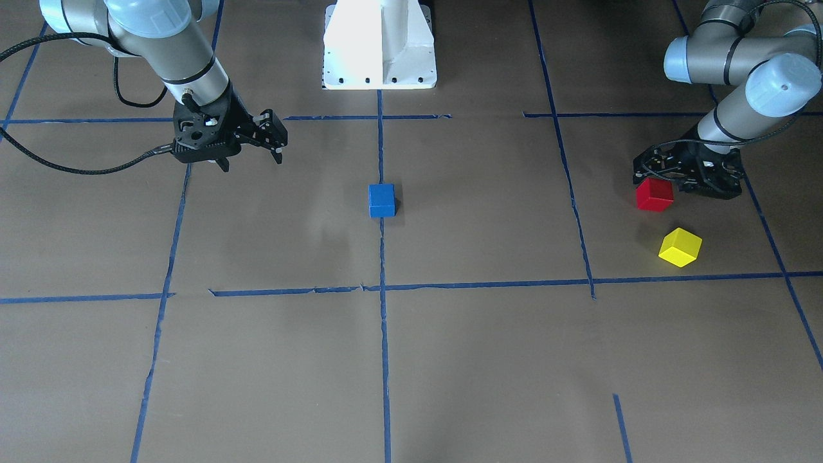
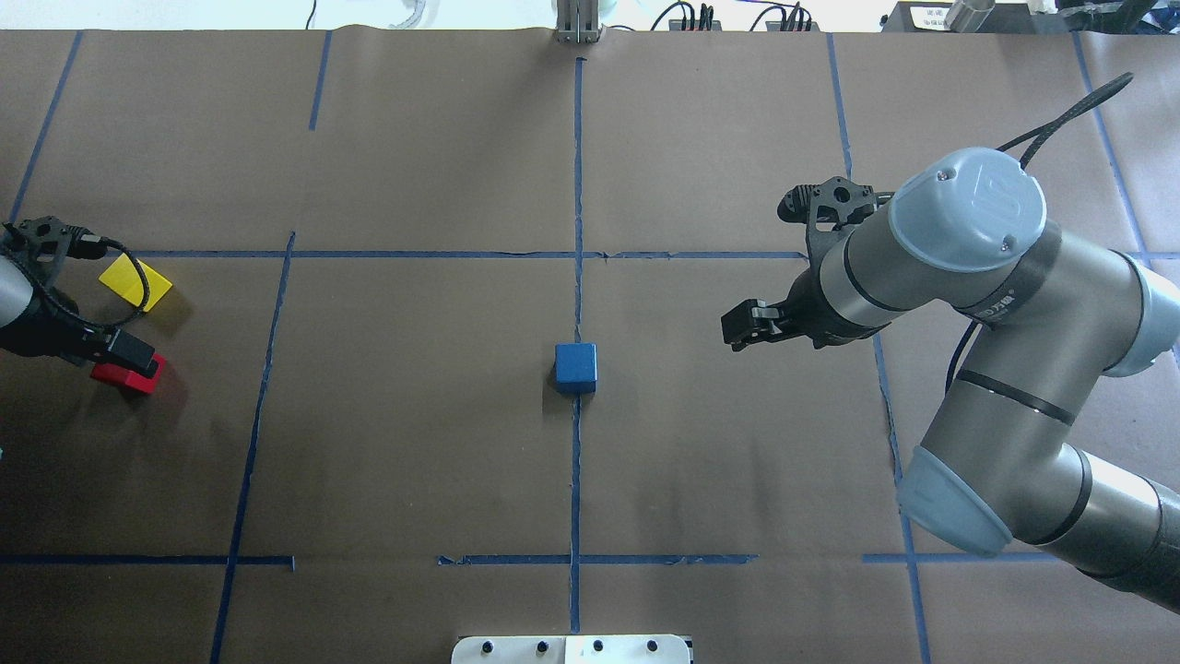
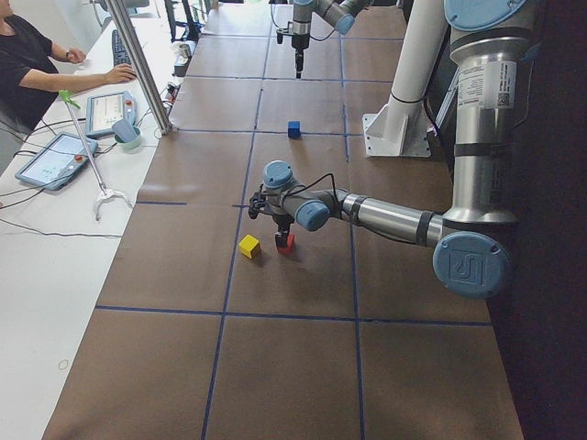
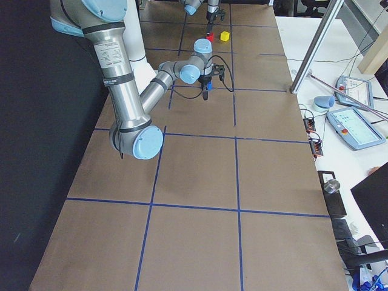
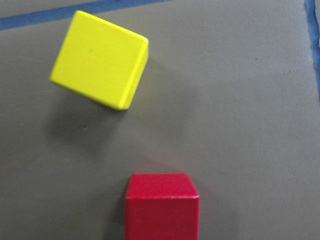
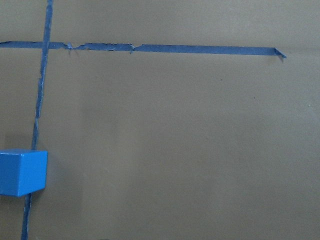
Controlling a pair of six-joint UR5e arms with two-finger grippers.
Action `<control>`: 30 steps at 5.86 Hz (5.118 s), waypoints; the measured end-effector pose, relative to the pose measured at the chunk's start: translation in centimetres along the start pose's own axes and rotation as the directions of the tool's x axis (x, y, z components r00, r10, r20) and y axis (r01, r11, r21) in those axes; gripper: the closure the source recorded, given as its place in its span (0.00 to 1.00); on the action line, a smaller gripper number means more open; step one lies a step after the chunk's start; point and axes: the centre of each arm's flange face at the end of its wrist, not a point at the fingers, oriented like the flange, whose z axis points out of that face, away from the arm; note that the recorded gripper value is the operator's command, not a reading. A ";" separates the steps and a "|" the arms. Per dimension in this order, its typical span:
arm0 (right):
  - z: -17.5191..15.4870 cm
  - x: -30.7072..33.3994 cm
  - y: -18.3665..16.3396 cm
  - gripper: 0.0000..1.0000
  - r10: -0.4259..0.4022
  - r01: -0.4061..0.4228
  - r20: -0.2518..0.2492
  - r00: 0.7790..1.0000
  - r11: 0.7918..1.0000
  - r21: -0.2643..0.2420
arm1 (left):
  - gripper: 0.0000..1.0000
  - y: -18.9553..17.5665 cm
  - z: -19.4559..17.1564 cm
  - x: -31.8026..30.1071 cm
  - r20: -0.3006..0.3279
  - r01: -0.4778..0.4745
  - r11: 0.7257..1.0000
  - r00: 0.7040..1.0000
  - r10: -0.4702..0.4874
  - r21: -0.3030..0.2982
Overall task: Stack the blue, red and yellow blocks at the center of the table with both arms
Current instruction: 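Lower the left gripper onto the red cube and close on it, then carry the red cube with the left gripper onto the blue cube, then open the left gripper and lift it back toward the yellow cube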
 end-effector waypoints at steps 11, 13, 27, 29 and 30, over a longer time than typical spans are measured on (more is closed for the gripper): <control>-4.4 7.9 -2.4 0.00 0.013 -0.013 0.013 1.000 1.000 -0.013 | 1.00 -6.2 -3.8 21.3 -0.123 0.116 0.992 0.986 -0.109 0.055; -7.1 17.4 -3.7 0.00 -0.050 0.050 -0.005 0.999 0.998 -0.033 | 1.00 -5.8 -5.2 38.2 -0.100 0.148 0.989 0.984 -0.146 0.011; -7.5 20.9 -3.9 0.00 -0.077 0.077 -0.006 0.997 0.996 -0.049 | 1.00 -8.9 -2.1 54.9 0.025 0.163 0.987 0.986 -0.163 -0.002; -7.6 20.8 -3.9 0.00 -0.078 0.078 -0.005 0.997 0.996 -0.048 | 0.98 -9.0 -2.0 54.9 0.026 0.162 0.987 0.986 -0.162 0.001; -7.6 20.8 -4.0 0.00 -0.079 0.079 -0.005 0.997 0.996 -0.048 | 0.98 -8.9 -1.7 55.0 0.028 0.158 0.987 0.987 -0.158 0.007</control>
